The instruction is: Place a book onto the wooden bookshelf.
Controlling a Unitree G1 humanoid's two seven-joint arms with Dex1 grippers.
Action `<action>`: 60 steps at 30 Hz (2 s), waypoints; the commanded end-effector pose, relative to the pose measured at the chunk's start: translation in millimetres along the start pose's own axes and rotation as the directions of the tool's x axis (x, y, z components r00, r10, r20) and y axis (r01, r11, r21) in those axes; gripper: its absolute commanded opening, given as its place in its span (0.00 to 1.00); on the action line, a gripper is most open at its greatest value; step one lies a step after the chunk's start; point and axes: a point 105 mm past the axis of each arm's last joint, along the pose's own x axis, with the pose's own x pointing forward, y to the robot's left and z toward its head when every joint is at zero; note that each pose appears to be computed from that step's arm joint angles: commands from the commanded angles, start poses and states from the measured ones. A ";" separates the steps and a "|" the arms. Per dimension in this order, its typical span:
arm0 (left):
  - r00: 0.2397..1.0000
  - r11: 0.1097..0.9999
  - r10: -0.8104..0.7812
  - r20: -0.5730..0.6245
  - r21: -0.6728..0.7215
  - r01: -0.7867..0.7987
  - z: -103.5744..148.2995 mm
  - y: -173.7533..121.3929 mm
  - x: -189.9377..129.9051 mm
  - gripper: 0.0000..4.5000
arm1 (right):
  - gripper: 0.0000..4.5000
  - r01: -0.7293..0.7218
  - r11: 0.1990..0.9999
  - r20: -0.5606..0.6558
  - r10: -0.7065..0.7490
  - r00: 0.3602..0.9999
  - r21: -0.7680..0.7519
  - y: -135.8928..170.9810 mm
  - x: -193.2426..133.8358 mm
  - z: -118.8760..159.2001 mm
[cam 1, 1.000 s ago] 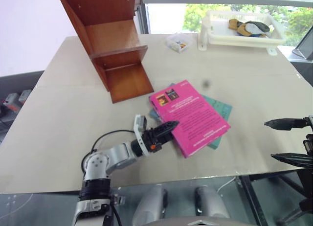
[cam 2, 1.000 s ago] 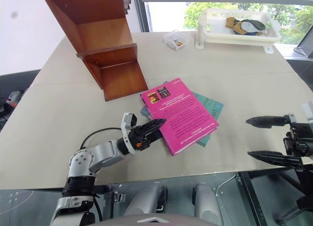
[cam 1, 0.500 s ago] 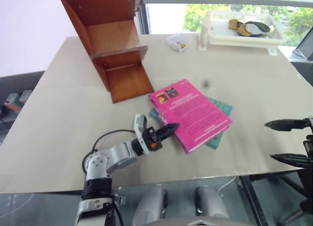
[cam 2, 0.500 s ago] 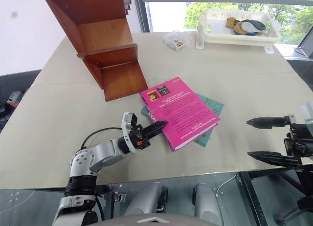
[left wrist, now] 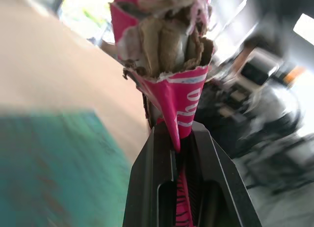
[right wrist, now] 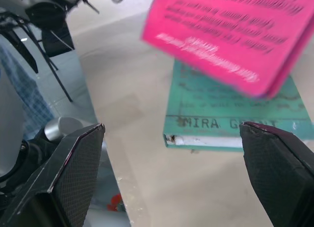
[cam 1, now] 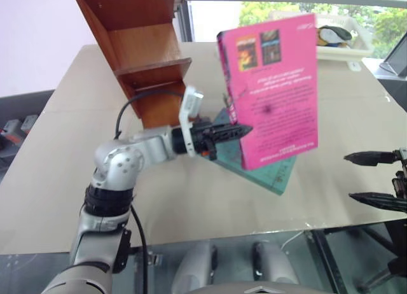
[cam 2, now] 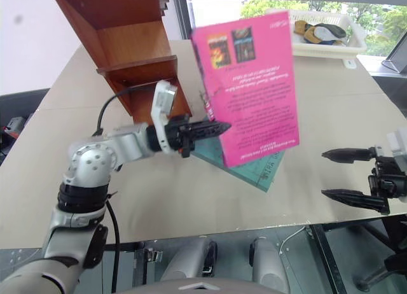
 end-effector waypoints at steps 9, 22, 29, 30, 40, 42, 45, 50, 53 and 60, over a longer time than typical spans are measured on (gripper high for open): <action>0.972 0.610 0.227 -0.056 0.787 -0.097 58.2 46.5 19.2 0.01 | 1.00 0.133 0.991 0.343 -0.113 0.933 -0.035 -38.8 -15.6 39.2; 0.914 0.145 0.386 -0.124 0.987 0.073 119.2 80.9 17.0 0.01 | 1.00 0.099 0.994 0.555 -0.108 0.825 0.046 -76.1 -32.3 41.0; 0.848 -0.054 0.516 -0.116 0.984 0.168 161.6 77.9 12.8 0.01 | 1.00 0.092 0.995 0.566 -0.102 0.818 0.047 -82.7 -32.8 40.3; 0.832 -0.065 0.537 -0.137 0.977 0.204 162.8 76.6 10.8 0.01 | 1.00 0.094 0.995 0.563 -0.103 0.820 0.046 -83.3 -32.7 39.8; 0.644 0.026 0.729 -0.233 0.949 0.314 168.8 91.2 -37.9 0.01 | 1.00 0.096 0.994 0.557 -0.105 0.824 0.045 -93.5 -31.0 41.2; 0.631 0.018 0.744 -0.220 0.950 0.310 174.2 89.1 -45.4 0.01 | 1.00 0.090 0.995 0.551 -0.099 0.829 0.044 -96.7 -28.6 43.3; 0.603 0.026 0.768 -0.216 0.951 0.307 179.6 85.0 -58.6 0.01 | 1.00 0.080 0.996 0.550 -0.089 0.831 0.039 -101.2 -24.6 48.2; 0.508 0.092 0.832 -0.225 0.957 0.274 178.0 84.9 -94.0 0.01 | 1.00 0.067 0.997 0.535 -0.076 0.842 0.036 -109.7 -16.5 54.8; 0.465 0.133 0.853 -0.236 0.960 0.245 169.4 82.5 -108.4 0.01 | 1.00 0.066 0.997 0.538 -0.070 0.840 0.028 -115.6 -12.8 61.9; 0.386 0.176 0.896 -0.221 0.973 0.149 155.8 63.5 -132.3 0.01 | 1.00 0.055 0.998 0.526 -0.061 0.848 0.027 -131.2 4.7 72.5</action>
